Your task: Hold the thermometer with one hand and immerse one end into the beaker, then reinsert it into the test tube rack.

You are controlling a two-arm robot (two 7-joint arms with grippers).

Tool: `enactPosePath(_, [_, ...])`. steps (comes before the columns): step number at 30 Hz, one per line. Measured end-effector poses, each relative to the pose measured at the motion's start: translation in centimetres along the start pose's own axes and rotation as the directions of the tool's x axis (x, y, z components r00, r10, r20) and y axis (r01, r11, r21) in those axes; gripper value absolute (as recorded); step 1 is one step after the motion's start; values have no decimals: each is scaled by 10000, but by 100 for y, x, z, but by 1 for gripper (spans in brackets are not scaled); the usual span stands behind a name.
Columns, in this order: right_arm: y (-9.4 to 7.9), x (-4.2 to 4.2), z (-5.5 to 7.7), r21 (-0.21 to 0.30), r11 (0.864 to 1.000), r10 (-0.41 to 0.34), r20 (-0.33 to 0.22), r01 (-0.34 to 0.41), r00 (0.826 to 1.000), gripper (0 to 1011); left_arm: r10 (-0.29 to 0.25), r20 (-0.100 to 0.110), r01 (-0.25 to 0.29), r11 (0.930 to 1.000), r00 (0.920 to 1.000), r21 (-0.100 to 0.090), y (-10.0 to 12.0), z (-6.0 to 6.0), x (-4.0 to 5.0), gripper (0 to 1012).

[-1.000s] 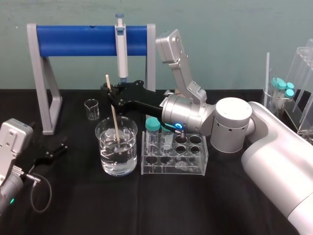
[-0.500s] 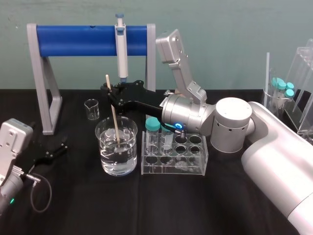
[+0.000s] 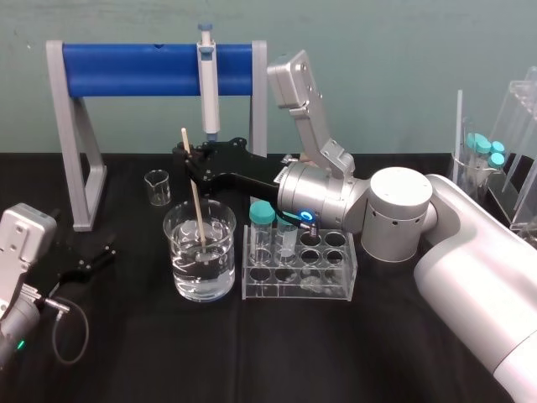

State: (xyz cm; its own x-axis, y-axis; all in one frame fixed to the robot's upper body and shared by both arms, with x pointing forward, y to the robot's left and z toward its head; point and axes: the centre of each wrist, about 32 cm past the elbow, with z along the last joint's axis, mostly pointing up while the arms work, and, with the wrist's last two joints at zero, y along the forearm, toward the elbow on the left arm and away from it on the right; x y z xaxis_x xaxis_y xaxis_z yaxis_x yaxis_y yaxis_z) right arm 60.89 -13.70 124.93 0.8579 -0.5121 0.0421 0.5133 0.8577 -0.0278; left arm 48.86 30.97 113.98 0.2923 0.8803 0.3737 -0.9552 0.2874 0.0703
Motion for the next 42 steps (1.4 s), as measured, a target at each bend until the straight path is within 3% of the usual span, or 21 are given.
enactPosePath(42, [0,0,0,0,10000,1,-1,-1,10000,54,0,0,0,10000,10000,0,0,0,0,1004])
